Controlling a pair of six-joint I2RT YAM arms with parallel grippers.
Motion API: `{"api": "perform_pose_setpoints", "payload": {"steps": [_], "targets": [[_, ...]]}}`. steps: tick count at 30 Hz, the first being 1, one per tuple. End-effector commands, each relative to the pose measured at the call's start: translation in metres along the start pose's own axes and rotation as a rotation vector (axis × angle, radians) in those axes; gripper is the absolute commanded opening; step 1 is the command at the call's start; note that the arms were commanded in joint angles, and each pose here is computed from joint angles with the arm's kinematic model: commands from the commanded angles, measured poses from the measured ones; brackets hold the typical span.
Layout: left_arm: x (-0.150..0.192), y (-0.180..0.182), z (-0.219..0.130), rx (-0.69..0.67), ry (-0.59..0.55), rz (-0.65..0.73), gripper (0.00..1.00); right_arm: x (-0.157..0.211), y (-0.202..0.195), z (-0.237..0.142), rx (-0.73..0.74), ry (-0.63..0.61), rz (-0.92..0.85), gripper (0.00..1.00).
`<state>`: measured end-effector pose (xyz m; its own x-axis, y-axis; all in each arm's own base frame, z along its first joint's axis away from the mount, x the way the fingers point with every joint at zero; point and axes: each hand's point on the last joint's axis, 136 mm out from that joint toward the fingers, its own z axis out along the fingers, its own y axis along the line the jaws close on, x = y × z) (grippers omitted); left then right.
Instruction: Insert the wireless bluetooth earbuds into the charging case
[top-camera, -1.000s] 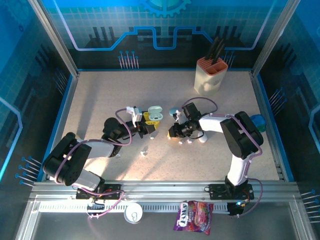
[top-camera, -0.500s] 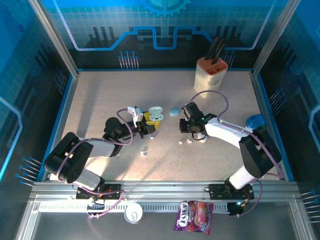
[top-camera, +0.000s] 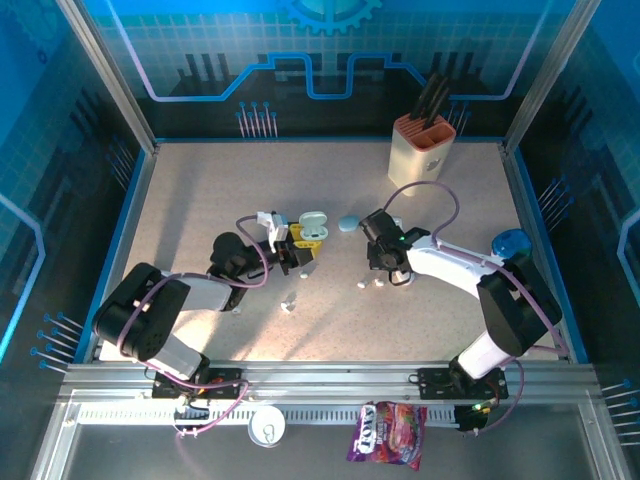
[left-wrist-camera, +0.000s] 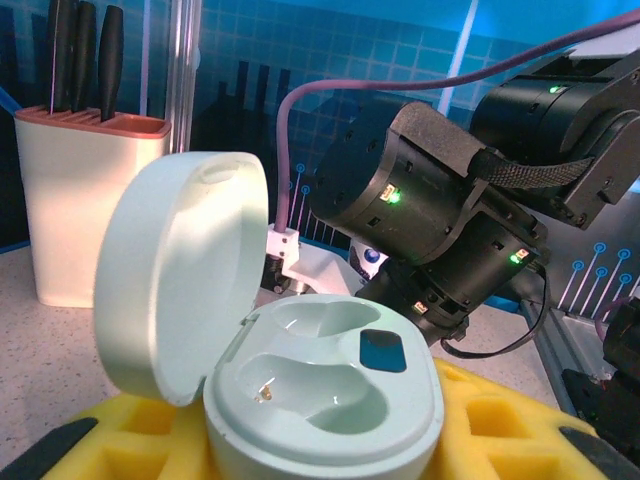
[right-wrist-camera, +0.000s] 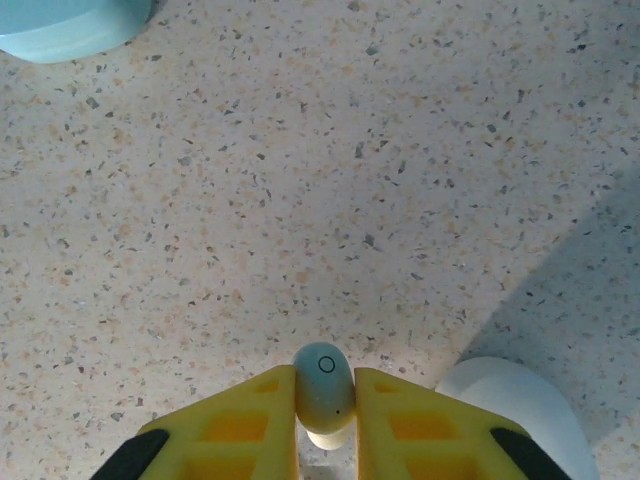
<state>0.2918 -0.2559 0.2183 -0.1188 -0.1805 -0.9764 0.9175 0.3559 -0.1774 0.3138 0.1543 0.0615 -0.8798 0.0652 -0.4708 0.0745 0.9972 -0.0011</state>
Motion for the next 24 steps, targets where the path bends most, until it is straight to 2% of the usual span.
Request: {"api": "perform_pose_setpoints", "payload": {"steps": [1, 7, 11, 17, 24], "targets": [[-0.013, 0.001, 0.003, 0.02, -0.032, 0.043, 0.23, -0.004, -0.001, -0.005, 0.057, -0.023, -0.011, 0.19], [-0.012, 0.002, 0.006, 0.024, -0.029, 0.035, 0.23, -0.005, 0.001, -0.008, 0.053, -0.038, -0.024, 0.18], [-0.01, 0.004, 0.007, 0.023, -0.025, 0.033, 0.23, -0.013, 0.006, -0.018, -0.008, -0.098, -0.037, 0.18], [-0.008, 0.005, 0.008, 0.023, -0.022, 0.033, 0.22, -0.031, 0.035, -0.058, -0.271, -0.277, -0.131, 0.18], [-0.009, 0.005, 0.007, 0.019, -0.024, 0.041, 0.22, -0.044, 0.066, -0.146, -0.621, -0.502, -0.264, 0.17]]}}
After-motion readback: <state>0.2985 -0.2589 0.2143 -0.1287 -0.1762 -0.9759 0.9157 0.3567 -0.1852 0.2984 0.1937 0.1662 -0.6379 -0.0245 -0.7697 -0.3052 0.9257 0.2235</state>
